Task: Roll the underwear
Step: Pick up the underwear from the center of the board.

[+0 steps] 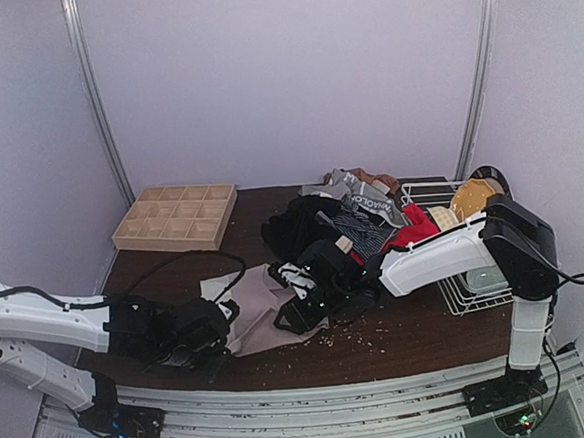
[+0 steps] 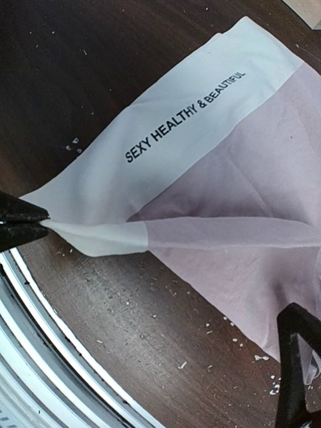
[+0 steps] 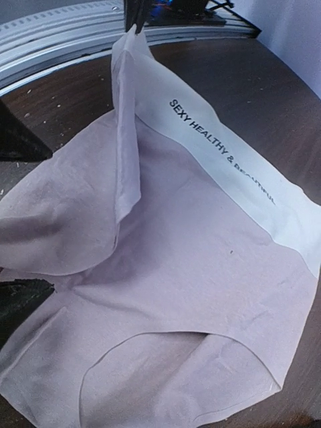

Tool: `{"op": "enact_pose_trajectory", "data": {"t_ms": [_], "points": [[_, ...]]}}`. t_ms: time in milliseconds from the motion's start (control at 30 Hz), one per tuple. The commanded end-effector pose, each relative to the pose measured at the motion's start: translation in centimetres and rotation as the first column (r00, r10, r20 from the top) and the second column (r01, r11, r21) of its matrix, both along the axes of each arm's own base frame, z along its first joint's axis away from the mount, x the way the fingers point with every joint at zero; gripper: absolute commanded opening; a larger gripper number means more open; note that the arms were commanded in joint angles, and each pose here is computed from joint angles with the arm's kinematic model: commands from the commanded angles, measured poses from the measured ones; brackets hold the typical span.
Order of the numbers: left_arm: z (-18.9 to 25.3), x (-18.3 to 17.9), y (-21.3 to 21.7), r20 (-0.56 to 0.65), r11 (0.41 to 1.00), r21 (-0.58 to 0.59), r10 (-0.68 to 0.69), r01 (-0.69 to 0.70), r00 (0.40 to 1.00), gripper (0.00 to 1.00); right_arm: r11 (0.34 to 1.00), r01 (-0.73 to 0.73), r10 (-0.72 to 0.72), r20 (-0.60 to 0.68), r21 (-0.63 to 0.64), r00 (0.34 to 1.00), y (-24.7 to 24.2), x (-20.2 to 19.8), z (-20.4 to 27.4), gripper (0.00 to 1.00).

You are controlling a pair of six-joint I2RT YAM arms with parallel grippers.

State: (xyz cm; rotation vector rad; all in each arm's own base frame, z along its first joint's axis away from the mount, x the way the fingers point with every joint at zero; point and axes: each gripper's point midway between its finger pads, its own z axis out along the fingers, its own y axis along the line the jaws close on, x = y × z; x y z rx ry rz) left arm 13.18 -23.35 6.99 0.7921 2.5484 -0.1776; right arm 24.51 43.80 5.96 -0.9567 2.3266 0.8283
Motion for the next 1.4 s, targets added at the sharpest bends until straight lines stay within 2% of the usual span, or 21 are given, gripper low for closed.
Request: {"op": "enact_pose_trajectory", "data": {"t_ms": [0, 67, 133, 167, 200, 333, 633, 800, 1367], "points": [[1.1, 0.9, -0.1, 0.045, 0.999, 0.014, 0.037, -0.038, 0.998, 0.0, 0.996, -0.078, 0.07, 0.166, 0.04, 0.984, 0.0, 0.5, 2.7, 0.62], [1.1, 1.0, 0.0, 0.048, 0.999, 0.019, 0.039, -0.04, 0.998, 0.0, 0.995, -0.084, 0.072, 0.21, 0.051, 0.975, -0.1, 0.8, 2.7, 0.62], [1.1, 1.0, 0.1, 0.049, 0.999, 0.021, 0.04, -0.041, 0.998, 0.0, 0.983, -0.13, 0.09, 0.276, 0.13, 0.957, 0.1, 0.6, 3.2, 0.62], [1.1, 1.0, 0.1, 0.051, 0.999, 0.022, 0.04, -0.042, 0.998, 0.0, 0.965, -0.176, 0.1, 0.349, 0.193, 0.932, 0.6, 0.5, 4.3, 0.62], [1.1, 1.0, 0.2, 0.051, 0.999, 0.025, 0.042, -0.043, 0.998, 0.0, 0.963, -0.189, 0.109, 0.363, 0.192, 0.926, 0.5, 0.3, 4.1, 0.63], [0.9, 0.9, 0.4, 0.046, 0.998, 0.033, 0.043, -0.045, 0.998, 0.0, 0.955, -0.279, 0.233, 0.333, 0.098, 0.914, 1.7, 0.1, 3.5, 0.6], [0.5, 0.8, 0.8, 0.043, 0.998, 0.04, 0.045, -0.047, 0.998, 0.0, 0.953, -0.299, 0.269, 0.328, 0.043, 0.906, 2.8, 1.5, 1.7, 0.58], [0.7, 0.8, 0.8, 0.045, 0.998, 0.039, 0.041, -0.043, 0.998, 0.0, 0.942, -0.33, 0.301, 0.282, 0.063, 0.911, 3.0, 1.5, 1.1, 0.58], [0.6, 0.8, 0.6, 0.043, 0.998, 0.045, 0.038, -0.04, 0.998, 0.0, 0.927, -0.37, 0.344, 0.244, 0.066, 0.907, 3.9, 2.2, 0.0, 0.58]]}}
